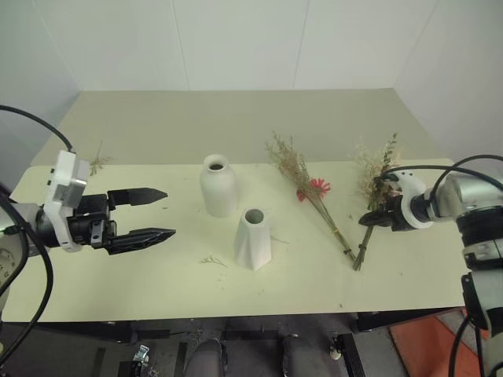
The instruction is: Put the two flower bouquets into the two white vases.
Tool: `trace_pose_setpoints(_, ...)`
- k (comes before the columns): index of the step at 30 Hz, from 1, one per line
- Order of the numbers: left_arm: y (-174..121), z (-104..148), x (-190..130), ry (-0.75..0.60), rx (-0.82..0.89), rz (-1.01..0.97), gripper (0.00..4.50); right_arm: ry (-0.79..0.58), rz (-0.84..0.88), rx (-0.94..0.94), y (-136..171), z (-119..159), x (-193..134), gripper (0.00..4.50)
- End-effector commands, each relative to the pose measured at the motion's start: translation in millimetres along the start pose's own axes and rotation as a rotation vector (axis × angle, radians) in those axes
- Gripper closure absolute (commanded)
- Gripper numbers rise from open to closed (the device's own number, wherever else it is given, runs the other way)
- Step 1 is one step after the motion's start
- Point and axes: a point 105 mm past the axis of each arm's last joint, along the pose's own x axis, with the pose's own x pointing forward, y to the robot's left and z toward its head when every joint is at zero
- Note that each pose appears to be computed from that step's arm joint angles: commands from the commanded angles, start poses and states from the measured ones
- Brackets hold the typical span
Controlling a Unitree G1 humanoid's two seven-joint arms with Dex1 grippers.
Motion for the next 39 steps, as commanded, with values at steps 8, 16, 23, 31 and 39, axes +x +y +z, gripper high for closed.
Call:
trace_pose_setpoints(8,0,11,-3,-0.019,0.057,0.015,0.00,-0.243,-0.044,0.044,-11,43,-27,4.29)
trace_pose_setpoints(16,15,16,-3,-0.017,0.081,0.060,0.00,-0.699,0.061,-0.184,30,92,-88,4.29)
trace_pose_setpoints(23,38,22,6,0.005,0.108,0.186,0.00,-1.012,0.267,-0.433,116,110,-113,4.29)
trace_pose_setpoints(31,35,23,6,0.017,0.114,0.189,0.00,-1.174,0.521,-0.531,203,134,-119,4.29)
trace_pose_setpoints(39,32,22,-1,0.029,0.107,0.221,0.00,-1.246,0.696,-0.572,269,147,-119,4.29)
